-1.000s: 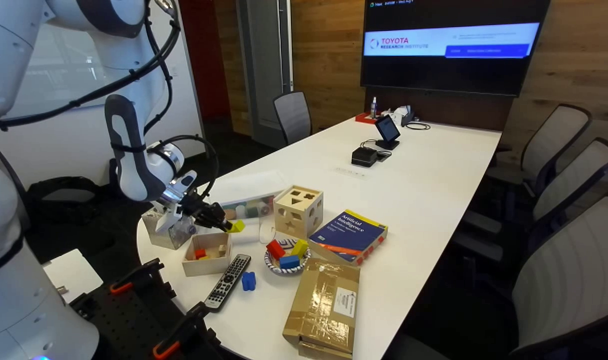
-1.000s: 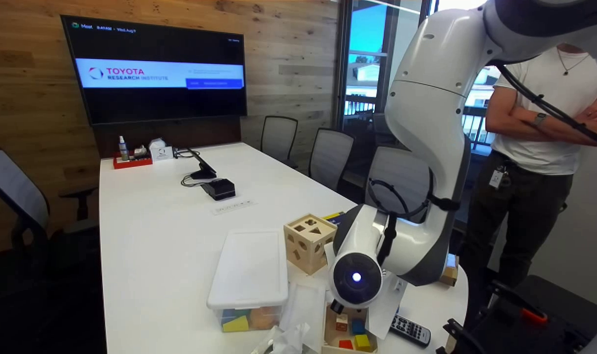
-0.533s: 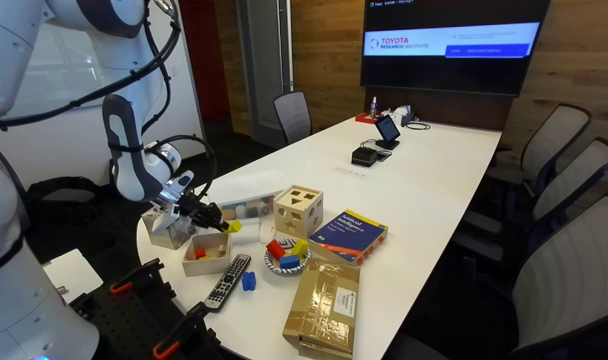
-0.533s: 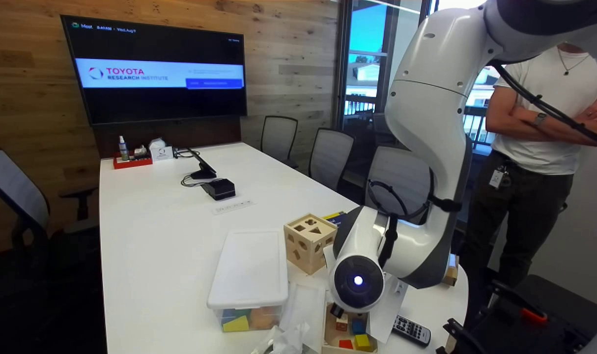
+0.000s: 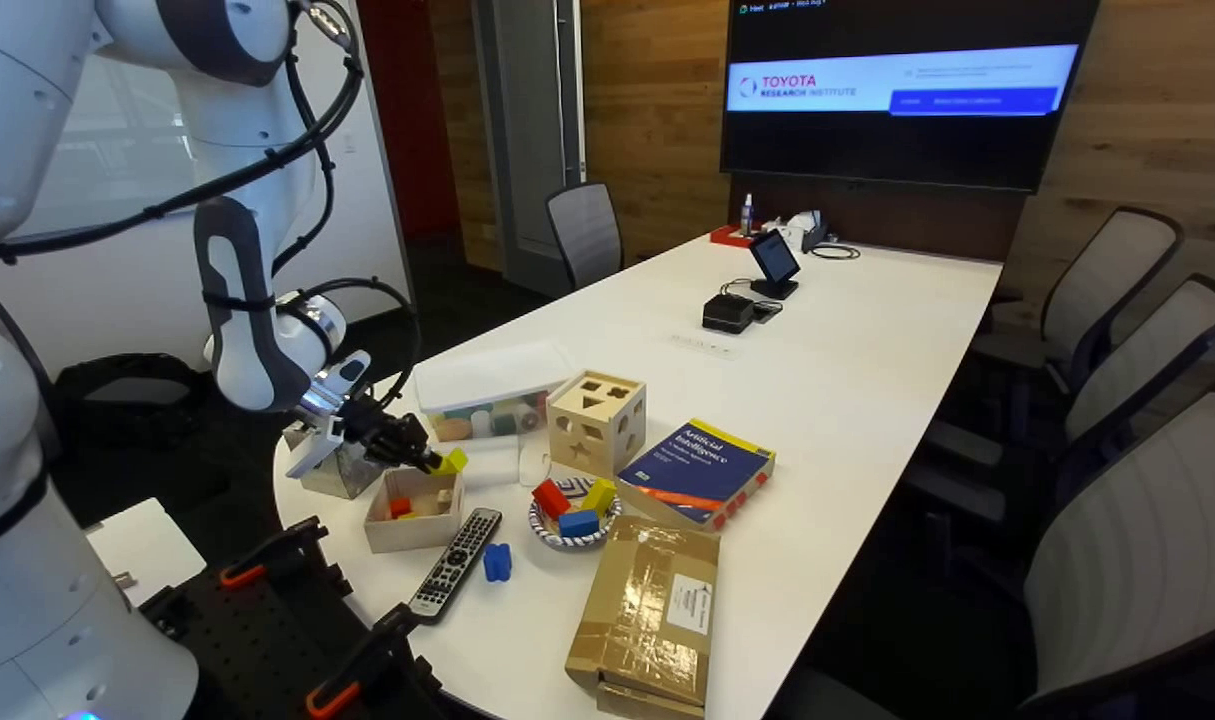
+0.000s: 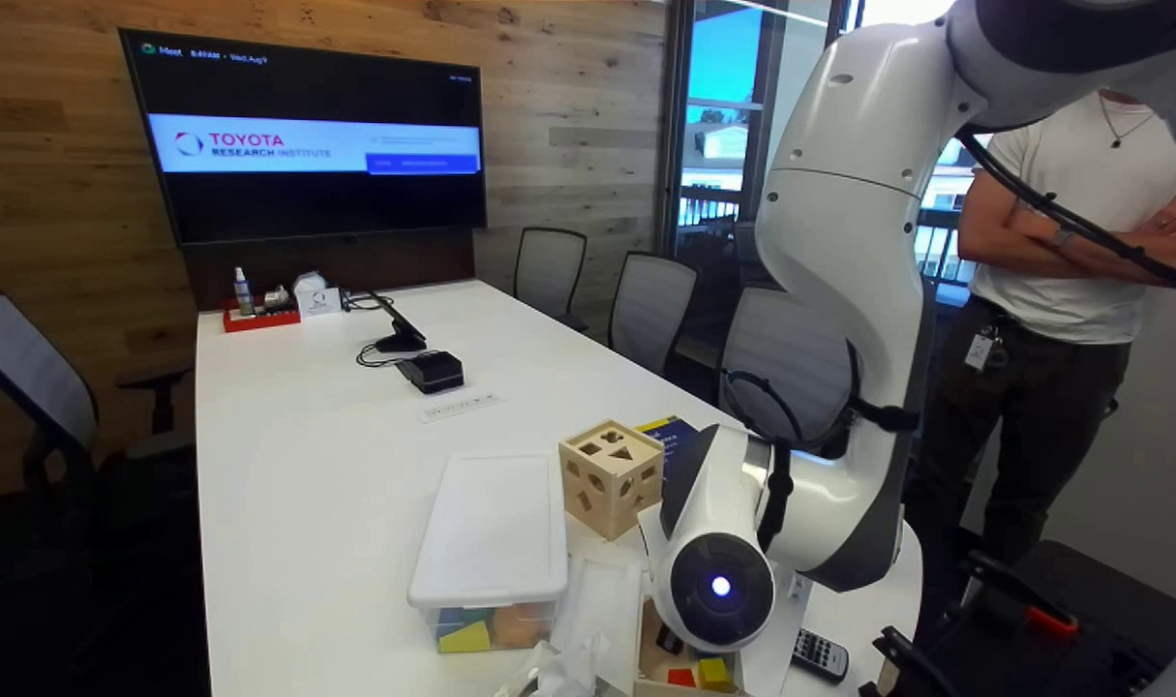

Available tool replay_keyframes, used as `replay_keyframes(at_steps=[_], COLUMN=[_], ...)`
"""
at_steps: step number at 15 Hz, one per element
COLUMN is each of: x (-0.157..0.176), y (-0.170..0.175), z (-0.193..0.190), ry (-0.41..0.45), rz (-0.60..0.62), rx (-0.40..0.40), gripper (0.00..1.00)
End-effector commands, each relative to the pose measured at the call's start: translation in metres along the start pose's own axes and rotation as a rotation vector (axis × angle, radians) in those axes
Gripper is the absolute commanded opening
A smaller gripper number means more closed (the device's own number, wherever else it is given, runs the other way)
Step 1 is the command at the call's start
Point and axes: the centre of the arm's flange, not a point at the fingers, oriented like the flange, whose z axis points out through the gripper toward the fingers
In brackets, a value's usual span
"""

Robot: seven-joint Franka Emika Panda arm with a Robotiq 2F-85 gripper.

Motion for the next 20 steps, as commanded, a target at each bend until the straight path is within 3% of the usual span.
replay_keyframes(at_steps=[1,5,6,8,9,12,20], x=[-0.012,-0.021,-0.024,-0.028,-0.022,-0.025,-0.025], y=[-0.011,-0.025,-0.027,-0.031,-0.03,-0.034,-0.034], z=[-0.003,-0.005,-0.005,-0.007,-0.003,-0.004,-0.004], ry=[0.018,0.031,0.036,0.053,0.023,0.031,0.032], rz=[-0.055,-0.092,-0.109,-0.13,-0.097,-0.112,-0.112], rx=[-0.021,-0.027,-0.025,-0.028,-0.005,-0.007,-0.009], gripper=[0.05,0.05,0.45,0.53,0.37,0.53,0.53])
